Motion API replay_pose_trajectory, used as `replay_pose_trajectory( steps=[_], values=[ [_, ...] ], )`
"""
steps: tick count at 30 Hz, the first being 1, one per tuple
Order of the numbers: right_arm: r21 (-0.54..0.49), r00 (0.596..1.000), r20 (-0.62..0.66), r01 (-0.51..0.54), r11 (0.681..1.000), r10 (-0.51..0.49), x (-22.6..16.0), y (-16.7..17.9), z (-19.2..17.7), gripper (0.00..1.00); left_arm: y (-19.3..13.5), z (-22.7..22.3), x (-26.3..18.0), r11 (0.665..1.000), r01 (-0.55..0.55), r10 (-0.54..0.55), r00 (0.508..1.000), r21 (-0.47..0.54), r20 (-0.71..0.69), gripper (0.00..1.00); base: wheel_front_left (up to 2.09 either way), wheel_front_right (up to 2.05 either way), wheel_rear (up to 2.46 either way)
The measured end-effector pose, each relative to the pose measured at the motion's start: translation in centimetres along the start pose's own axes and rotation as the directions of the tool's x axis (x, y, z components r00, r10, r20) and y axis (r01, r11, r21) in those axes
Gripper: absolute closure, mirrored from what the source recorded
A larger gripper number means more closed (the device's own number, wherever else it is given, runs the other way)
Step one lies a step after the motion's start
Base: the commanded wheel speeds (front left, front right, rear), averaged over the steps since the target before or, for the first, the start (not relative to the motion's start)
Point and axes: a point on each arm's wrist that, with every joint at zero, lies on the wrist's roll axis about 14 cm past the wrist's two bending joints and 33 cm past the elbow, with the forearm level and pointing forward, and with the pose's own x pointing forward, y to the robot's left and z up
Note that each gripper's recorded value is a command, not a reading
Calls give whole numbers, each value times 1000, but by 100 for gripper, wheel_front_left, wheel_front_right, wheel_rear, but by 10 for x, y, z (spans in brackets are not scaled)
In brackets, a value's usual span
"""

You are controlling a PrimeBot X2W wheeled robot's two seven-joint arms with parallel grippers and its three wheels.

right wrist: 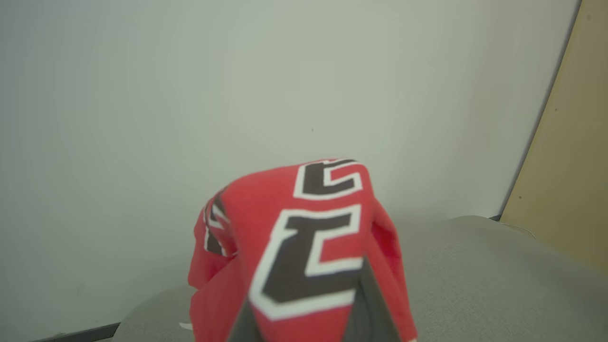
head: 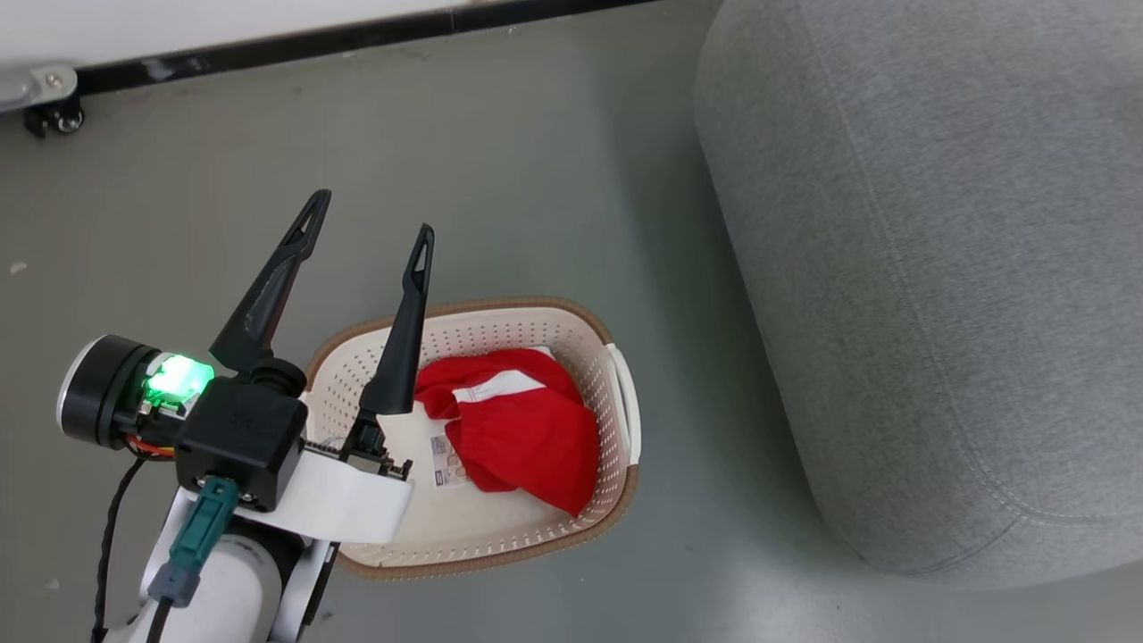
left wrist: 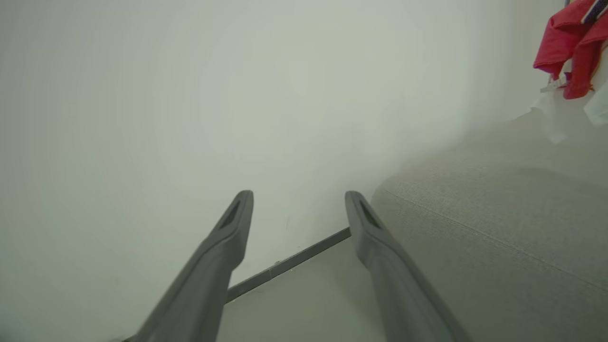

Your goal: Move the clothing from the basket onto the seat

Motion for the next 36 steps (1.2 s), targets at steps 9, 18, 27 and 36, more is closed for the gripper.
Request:
replay_pose_trajectory(
  steps=[9,18,27,36],
  values=[
    [-10,993,-113,-43,999,42,7,44,-71,100,6,-14,1,1000,1,-1,1000,3,-31,0,0,0,0],
    [40,967,-252,-28,999,37,-10,64,-143,100,9,-29,0,1000,5,-4,997,11,-79,0,0,0,0],
    [80,931,-365,10,997,20,-40,68,-195,100,8,-38,4,1000,10,-9,996,6,-90,0,0,0,0],
    [84,912,-405,-29,996,61,-56,84,-209,100,0,-40,8,1000,29,-29,996,-9,-89,0,0,0,0]
  ],
)
